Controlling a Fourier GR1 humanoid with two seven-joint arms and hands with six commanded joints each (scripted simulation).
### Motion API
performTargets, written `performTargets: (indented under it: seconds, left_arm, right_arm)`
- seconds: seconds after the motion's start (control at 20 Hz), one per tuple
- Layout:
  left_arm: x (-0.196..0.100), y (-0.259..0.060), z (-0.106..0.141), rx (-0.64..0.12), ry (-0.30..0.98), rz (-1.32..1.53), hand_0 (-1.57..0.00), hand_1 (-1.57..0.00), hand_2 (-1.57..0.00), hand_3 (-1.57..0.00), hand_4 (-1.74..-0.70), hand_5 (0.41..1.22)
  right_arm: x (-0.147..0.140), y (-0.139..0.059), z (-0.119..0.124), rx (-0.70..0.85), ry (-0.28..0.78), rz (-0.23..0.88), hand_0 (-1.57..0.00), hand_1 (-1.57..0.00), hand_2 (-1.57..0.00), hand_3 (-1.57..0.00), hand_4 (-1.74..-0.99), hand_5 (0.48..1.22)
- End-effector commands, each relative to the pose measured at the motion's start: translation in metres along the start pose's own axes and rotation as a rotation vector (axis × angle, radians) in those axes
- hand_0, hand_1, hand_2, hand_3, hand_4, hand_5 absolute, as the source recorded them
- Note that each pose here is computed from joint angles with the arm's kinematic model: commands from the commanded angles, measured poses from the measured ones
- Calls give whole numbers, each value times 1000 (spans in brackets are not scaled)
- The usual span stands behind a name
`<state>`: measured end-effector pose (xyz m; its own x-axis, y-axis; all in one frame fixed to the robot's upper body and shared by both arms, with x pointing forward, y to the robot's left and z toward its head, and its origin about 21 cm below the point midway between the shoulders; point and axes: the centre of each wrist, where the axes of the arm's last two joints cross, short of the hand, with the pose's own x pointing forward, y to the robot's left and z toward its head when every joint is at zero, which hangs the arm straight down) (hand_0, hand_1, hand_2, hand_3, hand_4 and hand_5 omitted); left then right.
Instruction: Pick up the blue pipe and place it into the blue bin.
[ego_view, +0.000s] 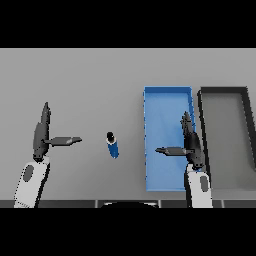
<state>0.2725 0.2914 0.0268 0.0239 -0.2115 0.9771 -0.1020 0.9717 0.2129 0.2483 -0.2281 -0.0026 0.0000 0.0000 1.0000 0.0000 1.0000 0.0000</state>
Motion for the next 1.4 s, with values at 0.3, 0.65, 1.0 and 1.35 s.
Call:
performTargets:
  seconds: [0.3,0.65,1.0,1.35]
  left_arm:
    - [3,16,1,-174,-46,-65,1,1,1,1,-1074,591]
    - [10,45,0,-412,-58,-158,1,1,1,1,-1080,600]
    - [16,19,21,-675,-90,-130,1,1,1,1,-1111,534]
    - [10,-33,43,-806,-110,-142,1,1,1,1,-1181,469]
  right_arm:
    - [3,3,6,66,-56,82,1,1,1,1,-1225,617]
    - [14,2,23,135,-87,269,1,1,1,1,-1196,609]
    - [14,2,22,150,-94,280,1,1,1,1,-1201,609]
    - [15,6,28,156,-94,272,1,1,1,1,-1221,618]
